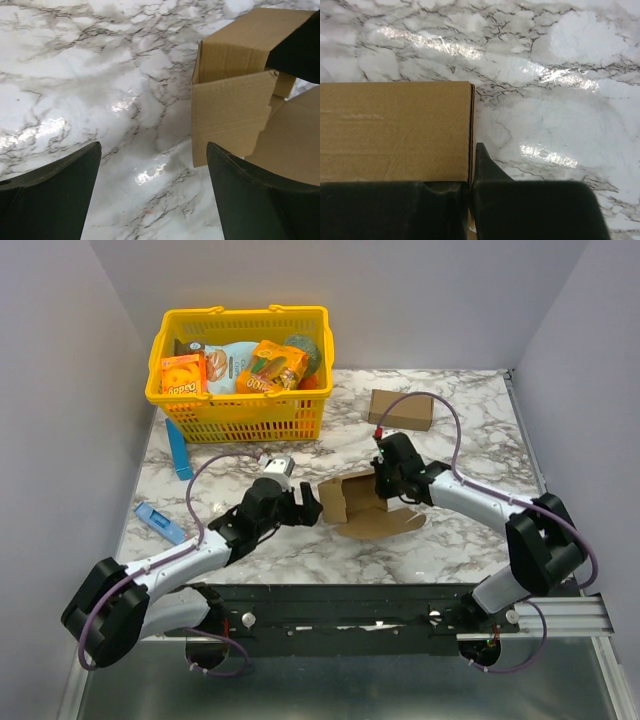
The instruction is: Fold the paper box
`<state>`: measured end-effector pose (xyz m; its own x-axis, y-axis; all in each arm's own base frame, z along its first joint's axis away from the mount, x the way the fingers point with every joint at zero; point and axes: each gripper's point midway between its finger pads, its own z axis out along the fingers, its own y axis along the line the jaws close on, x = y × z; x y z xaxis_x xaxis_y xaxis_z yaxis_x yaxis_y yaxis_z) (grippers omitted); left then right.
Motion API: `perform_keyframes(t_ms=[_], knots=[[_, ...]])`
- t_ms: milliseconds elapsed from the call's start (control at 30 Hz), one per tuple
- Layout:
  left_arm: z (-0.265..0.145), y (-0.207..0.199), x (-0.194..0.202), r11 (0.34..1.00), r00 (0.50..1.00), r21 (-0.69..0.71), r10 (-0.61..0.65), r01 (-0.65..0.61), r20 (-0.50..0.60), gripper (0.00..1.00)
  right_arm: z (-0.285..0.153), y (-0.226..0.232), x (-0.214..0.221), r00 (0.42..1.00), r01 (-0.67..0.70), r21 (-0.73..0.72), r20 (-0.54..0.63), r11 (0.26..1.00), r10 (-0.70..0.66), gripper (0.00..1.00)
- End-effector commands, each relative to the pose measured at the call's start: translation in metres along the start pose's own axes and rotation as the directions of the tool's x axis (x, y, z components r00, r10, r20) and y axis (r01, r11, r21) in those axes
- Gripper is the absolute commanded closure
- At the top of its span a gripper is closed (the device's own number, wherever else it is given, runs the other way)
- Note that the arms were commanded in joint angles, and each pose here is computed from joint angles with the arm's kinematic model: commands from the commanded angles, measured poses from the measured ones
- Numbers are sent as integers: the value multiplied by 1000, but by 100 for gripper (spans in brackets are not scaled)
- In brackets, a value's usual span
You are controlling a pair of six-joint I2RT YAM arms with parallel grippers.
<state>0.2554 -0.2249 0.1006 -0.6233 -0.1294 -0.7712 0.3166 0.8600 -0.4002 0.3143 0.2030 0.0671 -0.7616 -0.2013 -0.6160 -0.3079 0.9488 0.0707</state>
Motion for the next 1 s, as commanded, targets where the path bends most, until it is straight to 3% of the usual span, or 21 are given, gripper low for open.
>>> perform_keyframes(t_ms=[0, 200, 633, 733, 900, 967], knots=[[-10, -39, -14, 966, 992, 254, -72, 44, 102, 8, -11, 5, -18, 988, -45, -38, 145, 998, 50, 99], [-9, -61, -13, 924, 992, 381, -76, 33, 101, 12, -12, 4, -26, 972, -74, -48, 220, 996, 83, 99], [7, -81, -23, 894, 991, 447, -89, 34, 104, 29, -17, 5, -29, 945, -93, -36, 310, 995, 100, 99], [8, -89, -20, 894, 992, 447, -83, 31, 97, 30, -17, 4, -26, 945, -100, -15, 312, 995, 99, 99], [17, -92, -23, 937, 992, 349, -63, 22, 107, 30, -20, 1, -29, 935, -121, 31, 339, 992, 104, 99], [21, -88, -10, 957, 997, 290, -41, 21, 63, 34, -21, 2, -31, 933, -125, 40, 346, 991, 103, 98]])
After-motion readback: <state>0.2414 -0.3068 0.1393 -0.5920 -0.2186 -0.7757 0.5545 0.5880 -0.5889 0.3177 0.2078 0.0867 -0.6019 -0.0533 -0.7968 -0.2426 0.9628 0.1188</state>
